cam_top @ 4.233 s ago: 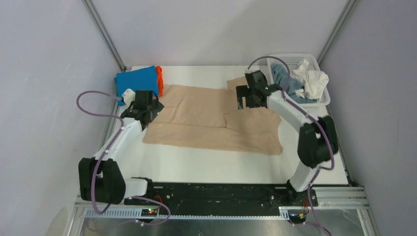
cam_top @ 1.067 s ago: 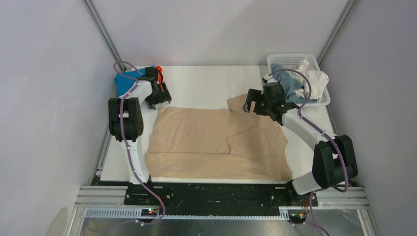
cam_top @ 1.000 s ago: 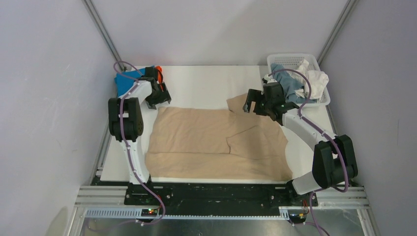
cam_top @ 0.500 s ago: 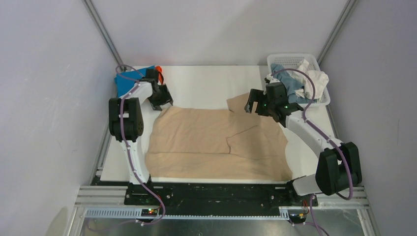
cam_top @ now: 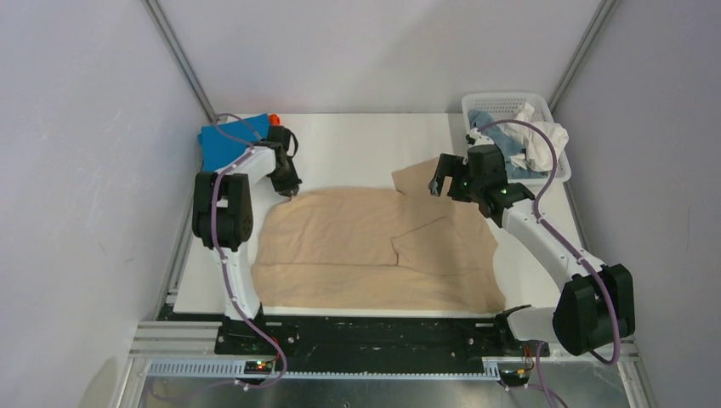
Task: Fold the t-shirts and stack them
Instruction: Grab the side of the flattened tshirt furthest away from the robot with both arms
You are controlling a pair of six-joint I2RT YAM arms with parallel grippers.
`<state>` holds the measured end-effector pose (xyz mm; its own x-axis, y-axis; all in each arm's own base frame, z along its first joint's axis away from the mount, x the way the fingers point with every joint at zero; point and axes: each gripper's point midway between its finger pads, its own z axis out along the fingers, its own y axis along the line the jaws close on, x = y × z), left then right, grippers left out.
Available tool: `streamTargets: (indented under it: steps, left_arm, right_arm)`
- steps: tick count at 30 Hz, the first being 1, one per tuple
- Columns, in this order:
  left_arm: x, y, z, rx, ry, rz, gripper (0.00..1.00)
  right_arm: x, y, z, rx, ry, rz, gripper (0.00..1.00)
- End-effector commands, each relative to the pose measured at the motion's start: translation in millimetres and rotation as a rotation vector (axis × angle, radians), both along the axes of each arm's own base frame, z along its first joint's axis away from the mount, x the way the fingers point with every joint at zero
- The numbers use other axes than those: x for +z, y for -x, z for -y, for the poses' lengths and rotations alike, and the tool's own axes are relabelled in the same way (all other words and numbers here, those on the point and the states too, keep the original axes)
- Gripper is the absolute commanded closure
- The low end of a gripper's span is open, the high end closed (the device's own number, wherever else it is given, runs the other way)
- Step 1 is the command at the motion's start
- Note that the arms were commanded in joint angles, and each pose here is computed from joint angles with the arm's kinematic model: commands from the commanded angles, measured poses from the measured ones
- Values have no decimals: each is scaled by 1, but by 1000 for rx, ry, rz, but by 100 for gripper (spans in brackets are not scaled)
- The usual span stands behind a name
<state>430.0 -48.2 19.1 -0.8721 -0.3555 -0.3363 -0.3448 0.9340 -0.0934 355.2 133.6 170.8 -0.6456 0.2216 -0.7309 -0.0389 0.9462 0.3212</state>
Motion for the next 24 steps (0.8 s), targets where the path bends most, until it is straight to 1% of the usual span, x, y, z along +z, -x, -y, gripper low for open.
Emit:
streamTargets:
  steps: [1,2,3,7,10,11,12,13,14,15,16,19,20,21,22,23,24]
  left_arm:
    - [17,1,-5,10,-27,26,91]
    - [18,1,-6,12,-29,27,98]
    - [17,0,-6,8,-32,28,99]
    - [18,-5,-6,-10,-35,30,100]
    - [20,-9,-4,-20,-33,35,100]
    - [20,-10,-4,-20,-38,37,100]
    - [22,-11,-5,-21,-42,40,100]
    - [23,-11,-5,-20,-49,44,100]
    - [25,-12,-5,-20,-53,49,100]
    - [26,-13,-7,-17,-62,51,100]
    - [28,-13,-8,-17,-65,56,100]
    - [33,-15,-11,-13,-87,71,100]
    - [36,-16,-11,-14,-91,77,100]
    - [37,-17,-10,-17,-92,80,100]
    - [38,-18,-10,-18,-96,84,100]
    - [39,-17,-10,-22,-98,85,100]
    - [41,-18,-9,-23,-105,90,100]
  right_arm:
    - [10,-2,7,-13,17,43,0]
    - [10,-3,7,-8,20,44,0]
    - [9,-6,5,-3,21,48,0]
    - [7,-23,3,12,45,90,0]
    - [2,-50,1,7,82,108,0]
    - [10,-61,-2,10,84,128,0]
    - [-3,-70,-4,19,106,103,1]
    - [5,-82,-7,16,109,118,2]
    - [-16,-90,-4,-3,143,66,3]
    - [-6,-104,-5,-19,148,85,3]
    - [-25,-112,-1,-44,185,45,4]
    - [-39,-149,2,-100,245,28,4]
    - [-44,-153,5,-113,260,4,5]
    - [-49,-169,4,-131,270,-1,5]
    - [-56,-171,5,-134,285,-30,6]
    - [-62,-187,3,-145,294,-32,6]
    - [-69,-189,4,-144,307,-56,6]
